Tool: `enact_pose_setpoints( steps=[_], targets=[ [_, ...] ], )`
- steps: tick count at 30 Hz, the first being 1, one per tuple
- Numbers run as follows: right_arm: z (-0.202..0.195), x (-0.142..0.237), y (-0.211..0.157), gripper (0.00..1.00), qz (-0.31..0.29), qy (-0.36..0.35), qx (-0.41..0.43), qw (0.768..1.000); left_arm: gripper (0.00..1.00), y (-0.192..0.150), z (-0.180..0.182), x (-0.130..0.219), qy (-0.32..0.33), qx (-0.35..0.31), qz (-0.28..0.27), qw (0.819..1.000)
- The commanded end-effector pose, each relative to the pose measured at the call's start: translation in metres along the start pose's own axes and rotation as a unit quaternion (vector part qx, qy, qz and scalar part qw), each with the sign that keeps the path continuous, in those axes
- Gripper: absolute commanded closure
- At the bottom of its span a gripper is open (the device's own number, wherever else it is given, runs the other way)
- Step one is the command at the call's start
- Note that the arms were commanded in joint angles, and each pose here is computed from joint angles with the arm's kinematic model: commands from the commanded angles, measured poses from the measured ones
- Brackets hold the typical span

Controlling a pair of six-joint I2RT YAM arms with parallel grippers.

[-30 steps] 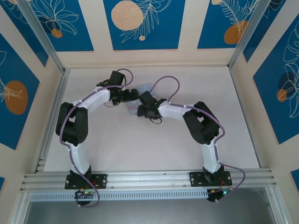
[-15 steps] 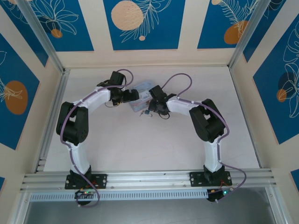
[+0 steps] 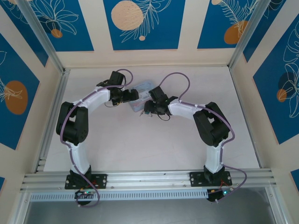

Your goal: Unlock the padlock with the key

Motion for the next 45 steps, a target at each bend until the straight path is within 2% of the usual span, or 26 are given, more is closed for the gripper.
enact_pose_setpoints(
  steps=[1, 5, 8, 14, 23, 29, 30, 32, 35, 38, 42, 45],
  targets=[
    [0.000, -0.009, -0.007, 0.49, 0.017, -0.027, 0.050, 0.998, 0.01, 0.008, 0.005, 0.004, 0.010, -0.001, -0.005, 1.000],
    [0.000, -0.019, -0.010, 0.50, 0.032, -0.060, 0.072, 0.995, 0.01, 0.009, 0.004, 0.006, 0.009, 0.003, -0.008, 1.000],
    [-0.002, -0.026, -0.013, 0.55, 0.044, -0.082, 0.086, 0.992, 0.01, 0.009, 0.004, 0.007, 0.009, 0.004, -0.008, 1.000],
    [-0.019, -0.026, -0.026, 0.74, 0.060, -0.122, 0.087, 0.987, 0.01, 0.009, 0.003, 0.010, 0.007, 0.006, -0.012, 1.000],
    [-0.069, 0.006, -0.051, 0.76, 0.066, -0.162, 0.039, 0.984, 0.01, 0.008, 0.003, 0.013, 0.005, 0.007, -0.015, 1.000],
    [-0.100, 0.041, -0.067, 0.76, 0.062, -0.182, -0.015, 0.981, 0.01, 0.006, 0.002, 0.018, -0.002, 0.010, -0.019, 1.000],
    [-0.102, 0.051, -0.068, 0.74, 0.051, -0.173, -0.025, 0.983, 0.01, 0.005, 0.001, 0.021, -0.005, 0.010, -0.021, 1.000],
    [-0.099, 0.074, -0.064, 0.63, 0.021, -0.144, -0.040, 0.989, 0.01, 0.005, 0.000, 0.027, -0.011, 0.008, -0.029, 0.999],
    [-0.093, 0.110, -0.051, 0.34, -0.031, -0.094, -0.055, 0.994, 0.01, 0.003, -0.004, 0.044, -0.021, 0.001, -0.046, 0.999],
    [-0.095, 0.141, -0.036, 0.13, -0.070, -0.073, -0.074, 0.992, 0.01, -0.001, -0.005, 0.064, -0.023, -0.011, -0.069, 0.997],
    [-0.102, 0.175, -0.015, 0.06, -0.128, -0.049, -0.085, 0.987, 0.01, -0.010, -0.001, 0.091, -0.004, -0.030, -0.112, 0.993],
    [-0.115, 0.193, -0.001, 0.01, -0.175, -0.066, -0.095, 0.978, 0.01, -0.019, 0.010, 0.110, 0.036, -0.044, -0.166, 0.985]
  ],
)
Point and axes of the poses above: each hand's point on the last joint's axis, 136 mm out from that joint toward the fingers, its own x axis back along the fingers, its own z axis along the line the jaws close on, y = z × x, the point moved 9 cm from there along x, back along the fingers, and after that the axes turned 2 degrees about -x, right-handed, at the moved point
